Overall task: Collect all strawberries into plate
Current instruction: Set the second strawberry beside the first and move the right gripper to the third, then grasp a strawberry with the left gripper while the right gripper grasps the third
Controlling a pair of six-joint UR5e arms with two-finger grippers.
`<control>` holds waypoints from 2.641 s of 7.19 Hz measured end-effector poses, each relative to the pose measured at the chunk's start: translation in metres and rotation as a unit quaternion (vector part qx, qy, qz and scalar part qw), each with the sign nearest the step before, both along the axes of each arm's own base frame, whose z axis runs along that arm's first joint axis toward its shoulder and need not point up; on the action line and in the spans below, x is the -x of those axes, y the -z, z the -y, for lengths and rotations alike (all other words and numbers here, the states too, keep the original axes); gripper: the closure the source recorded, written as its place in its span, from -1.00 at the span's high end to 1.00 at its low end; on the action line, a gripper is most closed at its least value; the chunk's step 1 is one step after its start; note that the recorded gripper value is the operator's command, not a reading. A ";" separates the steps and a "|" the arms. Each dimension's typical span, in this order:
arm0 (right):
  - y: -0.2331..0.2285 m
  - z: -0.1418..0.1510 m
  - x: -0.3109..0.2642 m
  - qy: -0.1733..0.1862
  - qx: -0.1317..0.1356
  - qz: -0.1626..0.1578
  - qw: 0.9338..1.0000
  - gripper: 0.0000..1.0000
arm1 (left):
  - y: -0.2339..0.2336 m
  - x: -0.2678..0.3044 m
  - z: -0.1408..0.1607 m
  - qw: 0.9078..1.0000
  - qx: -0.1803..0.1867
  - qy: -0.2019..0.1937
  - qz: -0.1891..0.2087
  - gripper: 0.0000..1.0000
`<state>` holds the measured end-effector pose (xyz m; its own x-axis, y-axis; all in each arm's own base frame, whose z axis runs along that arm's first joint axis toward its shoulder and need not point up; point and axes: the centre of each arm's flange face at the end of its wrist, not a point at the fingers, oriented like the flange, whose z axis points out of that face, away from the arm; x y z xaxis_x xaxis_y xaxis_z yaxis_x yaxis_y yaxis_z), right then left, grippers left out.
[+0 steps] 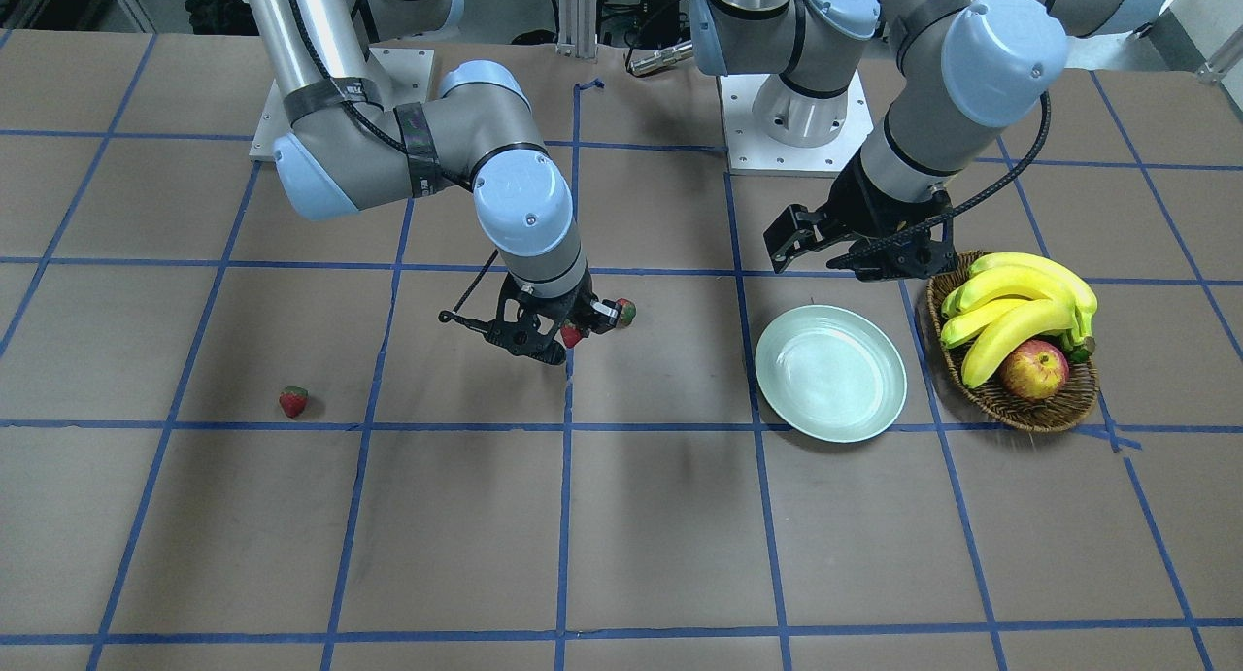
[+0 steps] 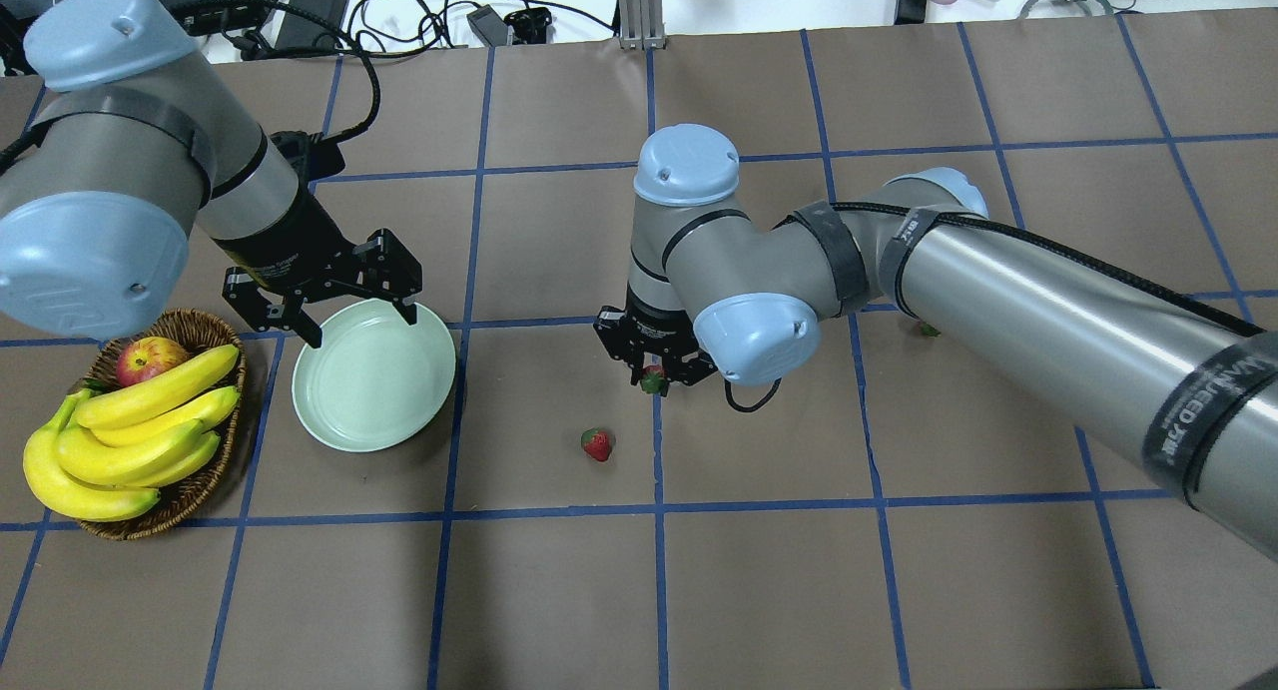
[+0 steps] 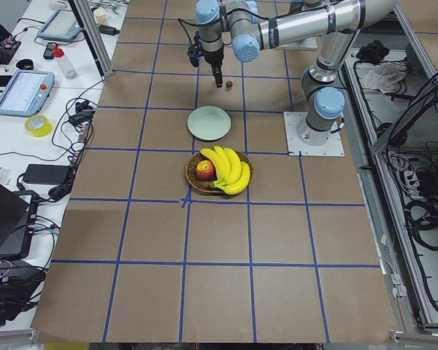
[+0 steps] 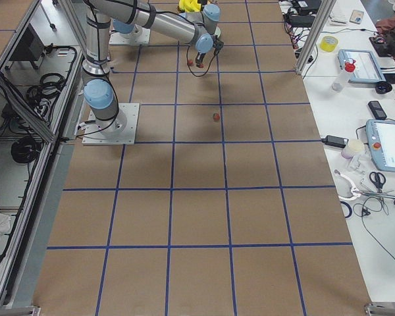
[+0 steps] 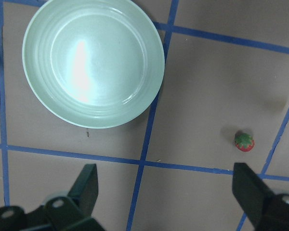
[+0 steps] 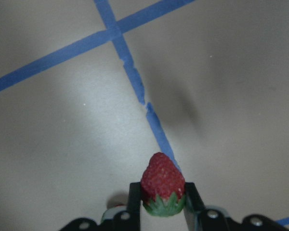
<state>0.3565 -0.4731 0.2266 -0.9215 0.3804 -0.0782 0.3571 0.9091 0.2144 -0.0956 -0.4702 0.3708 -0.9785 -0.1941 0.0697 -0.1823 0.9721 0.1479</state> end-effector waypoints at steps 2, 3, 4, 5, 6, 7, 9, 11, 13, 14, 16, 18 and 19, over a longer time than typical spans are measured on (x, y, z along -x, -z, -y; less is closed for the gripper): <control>0.017 0.006 -0.011 0.004 -0.007 0.041 0.999 -1.00 | 0.012 0.000 -0.001 1.000 -0.010 0.001 -0.001 1.00; 0.022 0.008 -0.015 0.005 -0.011 0.053 0.999 -0.19 | 0.017 0.001 -0.001 1.000 -0.009 0.001 -0.001 1.00; 0.026 0.009 -0.017 0.004 -0.012 0.061 0.998 0.31 | 0.020 0.002 -0.001 1.000 -0.009 0.002 -0.001 1.00; 0.027 0.010 -0.018 0.004 -0.012 0.064 0.998 0.67 | 0.021 0.003 -0.001 1.000 -0.007 0.003 -0.001 1.00; 0.026 0.011 -0.018 0.003 -0.009 0.064 0.998 0.79 | 0.021 0.004 -0.001 1.000 -0.006 0.003 0.000 1.00; 0.021 0.013 -0.018 0.003 -0.003 0.064 0.998 0.90 | 0.021 0.005 -0.001 1.000 -0.006 0.001 0.000 1.00; 0.001 0.019 -0.013 0.003 0.023 0.047 0.999 0.97 | 0.023 0.012 -0.003 1.000 -0.009 -0.009 -0.004 1.00; -0.011 0.028 0.024 -0.017 0.046 -0.031 0.998 0.97 | 0.027 0.046 -0.005 1.000 0.012 -0.025 -0.008 1.00; -0.033 0.053 0.110 -0.034 0.037 -0.080 0.996 0.93 | 0.058 0.088 -0.018 0.998 0.048 -0.040 -0.006 1.00; -0.045 0.062 0.163 -0.038 0.025 -0.088 0.995 0.93 | 0.080 0.108 -0.028 0.997 0.062 -0.046 -0.006 0.99; -0.043 0.065 0.253 -0.053 0.001 -0.080 0.995 0.93 | 0.115 0.145 -0.042 0.996 0.071 -0.054 -0.007 0.97; -0.028 0.069 0.289 -0.079 0.010 -0.086 0.993 0.93 | 0.143 0.178 -0.057 0.997 0.059 -0.048 0.009 0.96; -0.016 0.075 0.295 -0.084 0.019 -0.097 0.992 0.92 | 0.153 0.187 -0.063 0.997 0.056 -0.040 0.025 0.96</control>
